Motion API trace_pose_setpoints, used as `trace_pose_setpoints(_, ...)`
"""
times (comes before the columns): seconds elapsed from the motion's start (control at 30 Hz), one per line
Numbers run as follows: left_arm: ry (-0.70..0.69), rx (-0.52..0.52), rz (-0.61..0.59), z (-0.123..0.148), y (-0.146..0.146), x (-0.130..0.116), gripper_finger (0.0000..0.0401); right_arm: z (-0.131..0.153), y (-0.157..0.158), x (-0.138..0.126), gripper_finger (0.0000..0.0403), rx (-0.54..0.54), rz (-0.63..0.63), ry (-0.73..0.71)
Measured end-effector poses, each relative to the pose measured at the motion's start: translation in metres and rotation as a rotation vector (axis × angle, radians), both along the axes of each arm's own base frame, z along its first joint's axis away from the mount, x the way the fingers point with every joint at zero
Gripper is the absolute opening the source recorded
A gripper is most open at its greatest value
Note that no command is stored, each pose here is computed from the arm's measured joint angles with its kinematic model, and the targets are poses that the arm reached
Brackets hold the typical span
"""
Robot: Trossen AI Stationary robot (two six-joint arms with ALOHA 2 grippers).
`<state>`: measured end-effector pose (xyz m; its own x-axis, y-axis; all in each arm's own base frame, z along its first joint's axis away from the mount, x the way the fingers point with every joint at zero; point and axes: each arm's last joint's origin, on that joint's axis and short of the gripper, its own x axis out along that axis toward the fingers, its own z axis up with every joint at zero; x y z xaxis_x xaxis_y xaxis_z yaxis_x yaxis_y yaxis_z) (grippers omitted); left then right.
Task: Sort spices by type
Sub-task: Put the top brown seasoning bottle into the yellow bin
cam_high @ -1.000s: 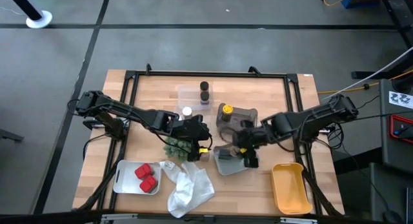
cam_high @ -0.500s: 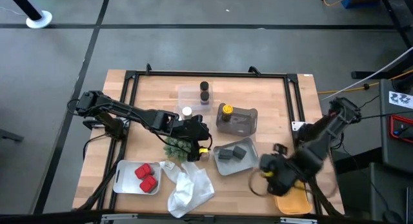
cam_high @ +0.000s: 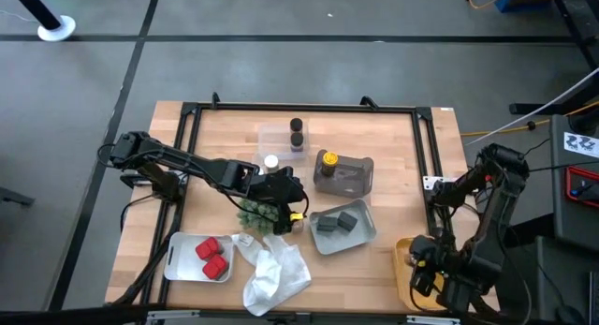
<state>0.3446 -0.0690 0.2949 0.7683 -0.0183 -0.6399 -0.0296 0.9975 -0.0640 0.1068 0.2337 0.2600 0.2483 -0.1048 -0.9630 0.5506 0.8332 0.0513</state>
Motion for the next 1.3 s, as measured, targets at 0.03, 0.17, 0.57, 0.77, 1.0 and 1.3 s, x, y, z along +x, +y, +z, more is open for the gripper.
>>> trace_pose_setpoints(0.03, 0.0, -0.004, 0.004, 0.0, 0.0, 0.0, 0.0253, -0.004, 0.0, -0.002, 0.0183, -0.007, -0.007, 0.005)
trace_pose_setpoints(0.17, 0.0, -0.006, 0.005, 0.0, 0.0, 0.0, 0.0253, -0.023, -0.006, -0.009, 0.0187, -0.048, -0.039, 0.03)
trace_pose_setpoints(0.57, 0.0, -0.005, 0.005, 0.0, 0.0, 0.0, 0.0253, -0.07, -0.015, -0.012, 0.0191, -0.034, -0.045, 0.036)
trace_pose_setpoints(0.77, 0.001, -0.005, 0.005, 0.0, 0.0, 0.0, 0.0253, -0.073, -0.018, -0.013, 0.0199, -0.043, -0.045, 0.047)
trace_pose_setpoints(1.0, 0.001, -0.005, 0.005, 0.0, 0.0, 0.0, 0.0253, -0.074, -0.015, -0.013, 0.0201, -0.012, -0.046, 0.061)
trace_pose_setpoints(1.3, 0.001, -0.005, 0.005, 0.0, 0.0, 0.0, 0.0253, -0.074, -0.015, -0.013, 0.0202, -0.003, -0.046, 0.08)
